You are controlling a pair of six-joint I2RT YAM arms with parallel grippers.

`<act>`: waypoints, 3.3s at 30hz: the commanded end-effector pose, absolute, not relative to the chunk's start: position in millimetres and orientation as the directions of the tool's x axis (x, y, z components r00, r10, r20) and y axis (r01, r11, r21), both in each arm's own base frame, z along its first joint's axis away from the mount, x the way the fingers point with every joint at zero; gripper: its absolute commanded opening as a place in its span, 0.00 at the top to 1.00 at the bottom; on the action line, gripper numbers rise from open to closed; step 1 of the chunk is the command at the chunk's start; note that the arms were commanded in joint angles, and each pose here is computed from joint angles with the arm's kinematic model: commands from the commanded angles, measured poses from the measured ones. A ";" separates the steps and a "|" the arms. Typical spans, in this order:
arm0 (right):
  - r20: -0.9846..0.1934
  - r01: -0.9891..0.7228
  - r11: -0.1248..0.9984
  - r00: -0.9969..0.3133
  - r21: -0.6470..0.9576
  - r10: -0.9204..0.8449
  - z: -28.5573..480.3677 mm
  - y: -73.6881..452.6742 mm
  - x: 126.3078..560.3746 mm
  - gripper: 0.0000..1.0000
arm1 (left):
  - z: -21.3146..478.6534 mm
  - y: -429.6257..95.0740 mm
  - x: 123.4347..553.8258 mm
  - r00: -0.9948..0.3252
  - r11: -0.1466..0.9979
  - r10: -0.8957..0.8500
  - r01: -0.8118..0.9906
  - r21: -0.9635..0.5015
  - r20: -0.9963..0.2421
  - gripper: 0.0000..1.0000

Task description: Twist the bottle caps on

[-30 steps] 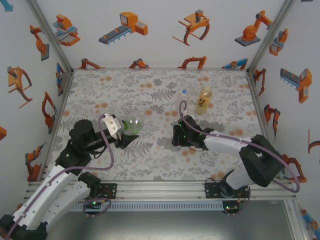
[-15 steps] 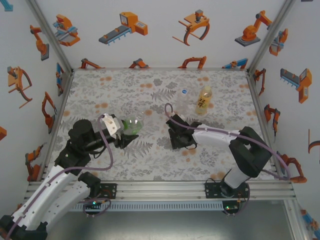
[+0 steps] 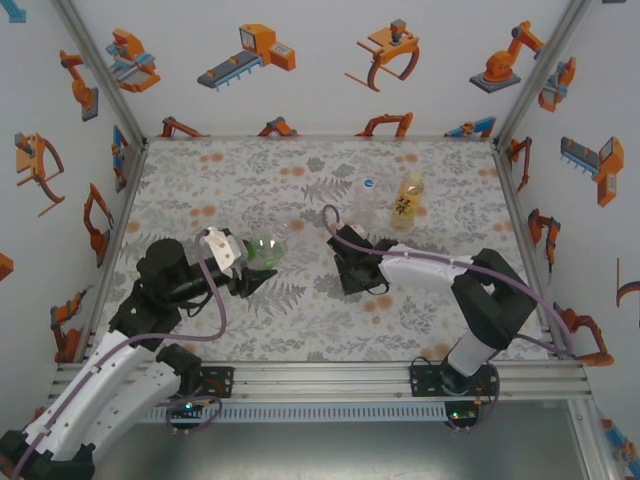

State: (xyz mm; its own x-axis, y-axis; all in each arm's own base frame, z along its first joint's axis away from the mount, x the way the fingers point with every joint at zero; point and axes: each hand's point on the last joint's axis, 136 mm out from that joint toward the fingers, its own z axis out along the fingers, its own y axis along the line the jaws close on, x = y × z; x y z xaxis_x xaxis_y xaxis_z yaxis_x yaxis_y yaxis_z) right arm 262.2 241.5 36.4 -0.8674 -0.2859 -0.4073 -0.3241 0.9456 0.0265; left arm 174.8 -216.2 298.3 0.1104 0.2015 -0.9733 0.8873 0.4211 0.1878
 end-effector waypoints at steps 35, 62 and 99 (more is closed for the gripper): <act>-0.963 -0.983 0.160 0.044 -0.090 -0.267 328.9 294.8 150.5 0.78 | 269.3 -251.5 136.6 0.097 0.070 0.364 0.989 0.131 -0.927 0.93; -0.941 -0.935 -0.215 0.314 -0.283 -0.126 371.3 307.8 94.3 0.83 | 252.4 -258.7 105.5 0.167 -0.087 0.425 0.986 0.144 -0.890 1.00; -0.917 -0.924 -0.231 0.351 -0.305 -0.191 340.7 313.3 96.3 0.86 | 257.1 -257.1 102.7 0.187 -0.091 0.408 0.982 0.164 -0.893 1.00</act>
